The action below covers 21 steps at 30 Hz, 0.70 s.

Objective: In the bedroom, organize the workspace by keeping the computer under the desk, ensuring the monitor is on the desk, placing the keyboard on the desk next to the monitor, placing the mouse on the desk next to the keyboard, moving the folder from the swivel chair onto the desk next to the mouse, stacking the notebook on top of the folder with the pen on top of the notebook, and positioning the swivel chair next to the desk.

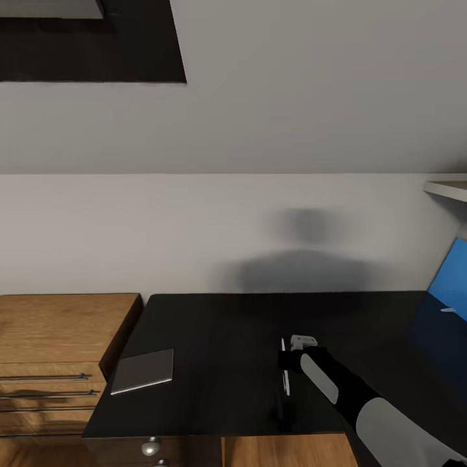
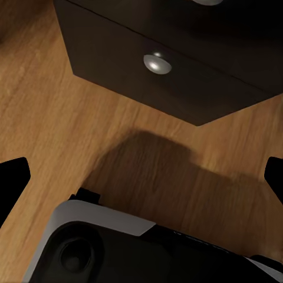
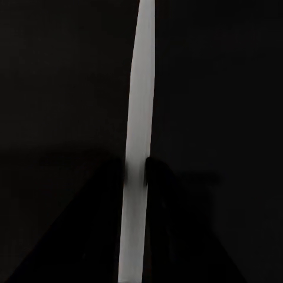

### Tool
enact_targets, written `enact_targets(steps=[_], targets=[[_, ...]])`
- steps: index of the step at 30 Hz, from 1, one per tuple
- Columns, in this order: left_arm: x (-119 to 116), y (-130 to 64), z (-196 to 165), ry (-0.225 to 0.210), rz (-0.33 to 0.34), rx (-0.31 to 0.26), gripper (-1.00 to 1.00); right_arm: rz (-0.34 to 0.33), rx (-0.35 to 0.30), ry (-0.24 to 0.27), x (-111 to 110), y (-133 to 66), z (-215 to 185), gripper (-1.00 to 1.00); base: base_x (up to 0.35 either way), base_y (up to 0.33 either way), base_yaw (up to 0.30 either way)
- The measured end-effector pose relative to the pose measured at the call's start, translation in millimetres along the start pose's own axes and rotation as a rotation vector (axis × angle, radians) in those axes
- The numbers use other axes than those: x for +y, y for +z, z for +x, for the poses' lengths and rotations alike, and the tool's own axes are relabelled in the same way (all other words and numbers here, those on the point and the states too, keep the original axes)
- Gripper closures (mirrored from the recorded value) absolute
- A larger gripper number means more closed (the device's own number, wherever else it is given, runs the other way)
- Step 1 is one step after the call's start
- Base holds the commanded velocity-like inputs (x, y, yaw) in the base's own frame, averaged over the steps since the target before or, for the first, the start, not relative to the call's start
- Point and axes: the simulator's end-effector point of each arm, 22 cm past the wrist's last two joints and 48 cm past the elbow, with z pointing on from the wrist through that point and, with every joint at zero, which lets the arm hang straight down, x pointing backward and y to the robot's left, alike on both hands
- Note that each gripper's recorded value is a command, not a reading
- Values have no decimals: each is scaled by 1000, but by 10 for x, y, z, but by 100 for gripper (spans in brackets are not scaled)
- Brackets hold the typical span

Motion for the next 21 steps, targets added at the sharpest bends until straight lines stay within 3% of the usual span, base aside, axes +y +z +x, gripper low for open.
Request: enact_targets(steps=[13,21], targets=[[19,137,44,0,-1,-1,-100,13,-11,6,-75,160,59,100,0,0,0],[28,227,75,0,-1,-1,-100,21,-12,-31,-4,269,124,100,0,0,0]])
